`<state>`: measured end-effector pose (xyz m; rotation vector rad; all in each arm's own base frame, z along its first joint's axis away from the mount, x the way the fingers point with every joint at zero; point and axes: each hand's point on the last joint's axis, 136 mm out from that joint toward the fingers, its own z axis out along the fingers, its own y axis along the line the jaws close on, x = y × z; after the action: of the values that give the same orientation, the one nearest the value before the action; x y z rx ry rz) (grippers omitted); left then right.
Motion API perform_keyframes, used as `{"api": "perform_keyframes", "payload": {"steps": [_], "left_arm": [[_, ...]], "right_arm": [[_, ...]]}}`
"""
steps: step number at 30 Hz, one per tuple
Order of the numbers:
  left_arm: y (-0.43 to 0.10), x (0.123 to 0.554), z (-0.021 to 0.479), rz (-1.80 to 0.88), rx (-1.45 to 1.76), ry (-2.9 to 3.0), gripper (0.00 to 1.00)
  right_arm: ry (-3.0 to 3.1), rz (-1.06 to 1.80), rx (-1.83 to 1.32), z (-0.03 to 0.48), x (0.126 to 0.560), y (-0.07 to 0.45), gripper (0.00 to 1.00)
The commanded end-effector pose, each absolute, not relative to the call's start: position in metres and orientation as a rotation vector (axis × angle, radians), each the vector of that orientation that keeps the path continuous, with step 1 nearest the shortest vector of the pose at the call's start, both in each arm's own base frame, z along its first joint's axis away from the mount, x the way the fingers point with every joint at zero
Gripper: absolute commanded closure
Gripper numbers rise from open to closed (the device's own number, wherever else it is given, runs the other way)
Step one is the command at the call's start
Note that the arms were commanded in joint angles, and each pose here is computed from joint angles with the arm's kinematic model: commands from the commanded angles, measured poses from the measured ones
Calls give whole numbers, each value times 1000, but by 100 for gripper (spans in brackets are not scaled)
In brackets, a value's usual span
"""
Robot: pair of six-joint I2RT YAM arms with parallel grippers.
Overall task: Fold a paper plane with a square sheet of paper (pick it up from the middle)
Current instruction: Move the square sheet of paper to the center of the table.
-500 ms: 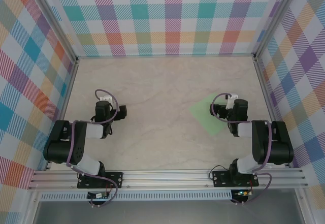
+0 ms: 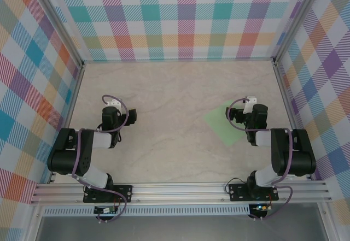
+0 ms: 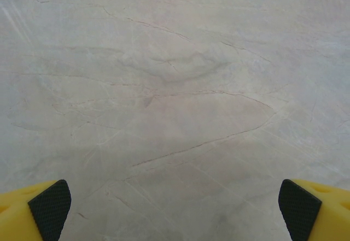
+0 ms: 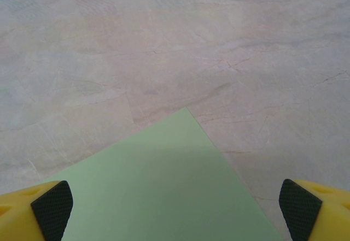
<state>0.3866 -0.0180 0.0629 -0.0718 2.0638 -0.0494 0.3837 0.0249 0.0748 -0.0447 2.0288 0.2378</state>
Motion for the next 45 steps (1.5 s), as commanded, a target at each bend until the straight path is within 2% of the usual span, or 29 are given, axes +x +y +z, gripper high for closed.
{"api": "perform_keyframes", "payload": {"steps": [1,10,16,21,25,30,34,36,39,45], "left_arm": [[-16,399,78,-55,-58,2003,0],[-21,397,80,-78,-26,1994,0],[-31,388,98,-127,34,1964,0],[-38,378,126,-199,19,1993,0],[-41,370,162,-291,-62,1948,0],[-39,351,192,-398,-251,1981,0],[-6,316,190,-379,-688,1995,0],[-15,306,196,-477,-691,1967,0],[-35,293,200,-630,-651,1967,0],[-58,274,187,-778,-613,2042,0]], "right_arm": [[1959,254,-99,92,394,32,0],[1957,253,-100,92,394,32,0],[2011,258,-85,109,392,32,0],[2159,274,157,126,380,18,0],[2302,308,506,141,363,6,0],[2520,487,545,123,339,33,0],[2597,678,567,115,320,60,1],[2640,656,610,107,304,60,1],[2658,775,615,98,284,74,2],[2733,876,631,72,253,94,2]]}}
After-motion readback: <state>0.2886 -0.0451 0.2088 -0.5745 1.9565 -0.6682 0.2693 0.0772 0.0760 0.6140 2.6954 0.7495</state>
